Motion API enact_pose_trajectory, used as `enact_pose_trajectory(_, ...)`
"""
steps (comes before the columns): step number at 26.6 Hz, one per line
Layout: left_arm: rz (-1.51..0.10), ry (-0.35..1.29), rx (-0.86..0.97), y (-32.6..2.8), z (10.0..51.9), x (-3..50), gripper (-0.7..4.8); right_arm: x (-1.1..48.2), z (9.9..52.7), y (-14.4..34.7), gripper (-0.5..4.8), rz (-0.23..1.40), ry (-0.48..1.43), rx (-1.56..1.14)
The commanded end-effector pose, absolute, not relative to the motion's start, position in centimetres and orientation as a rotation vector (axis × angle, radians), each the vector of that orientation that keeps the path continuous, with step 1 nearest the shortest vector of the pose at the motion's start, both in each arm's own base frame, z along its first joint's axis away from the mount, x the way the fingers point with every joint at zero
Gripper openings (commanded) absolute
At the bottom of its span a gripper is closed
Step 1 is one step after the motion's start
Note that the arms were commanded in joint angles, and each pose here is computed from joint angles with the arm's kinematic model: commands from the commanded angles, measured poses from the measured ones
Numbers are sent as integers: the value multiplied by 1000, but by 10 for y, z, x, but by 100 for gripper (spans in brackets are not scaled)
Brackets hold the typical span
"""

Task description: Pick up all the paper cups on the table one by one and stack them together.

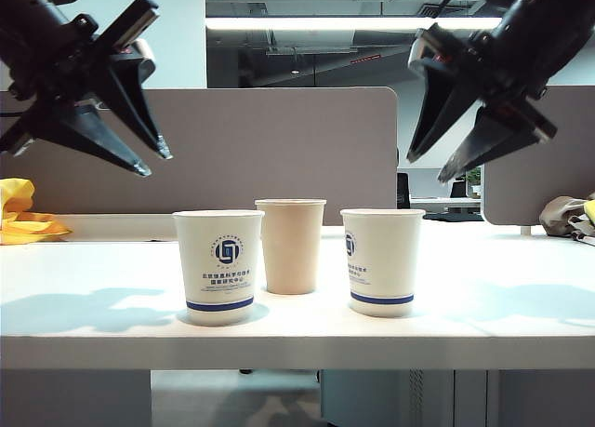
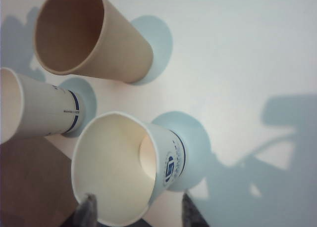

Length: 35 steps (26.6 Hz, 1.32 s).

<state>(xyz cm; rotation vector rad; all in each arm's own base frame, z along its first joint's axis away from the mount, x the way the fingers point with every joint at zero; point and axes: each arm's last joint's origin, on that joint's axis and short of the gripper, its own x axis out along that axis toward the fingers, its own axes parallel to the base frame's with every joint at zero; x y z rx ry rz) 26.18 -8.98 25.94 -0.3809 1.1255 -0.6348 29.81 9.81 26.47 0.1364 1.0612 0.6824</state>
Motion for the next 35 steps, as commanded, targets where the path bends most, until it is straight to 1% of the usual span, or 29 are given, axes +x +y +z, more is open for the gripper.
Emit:
enact_pose_trajectory(1,-658,1118,-393,-91,262,261,126,299,259,103,220,692,1096,127)
enact_pose_trajectory(7,-659,1118,-393,-91,262,262,126,300,247,109,221,680,1164,109)
enact_pose_trajectory(9,-669,1141,-401,-93,257,264,126,301,244,110,221,681,1173,105)
enact_pose_trajectory(17,-669,1209,-391,-103,241,270,131,302,245,110,220,683,1163,105)
enact_pose_trajectory(23,-696,1219,-381,-112,234,273,131,303,245,110,220,686,1146,104)
enact_pose_trajectory(33,-675,1219,-370,-113,226,279,131,307,232,115,220,688,1193,104)
enact_pose_trajectory(35,-668,1239,-372,-114,221,282,131,308,230,117,210,692,1195,102)
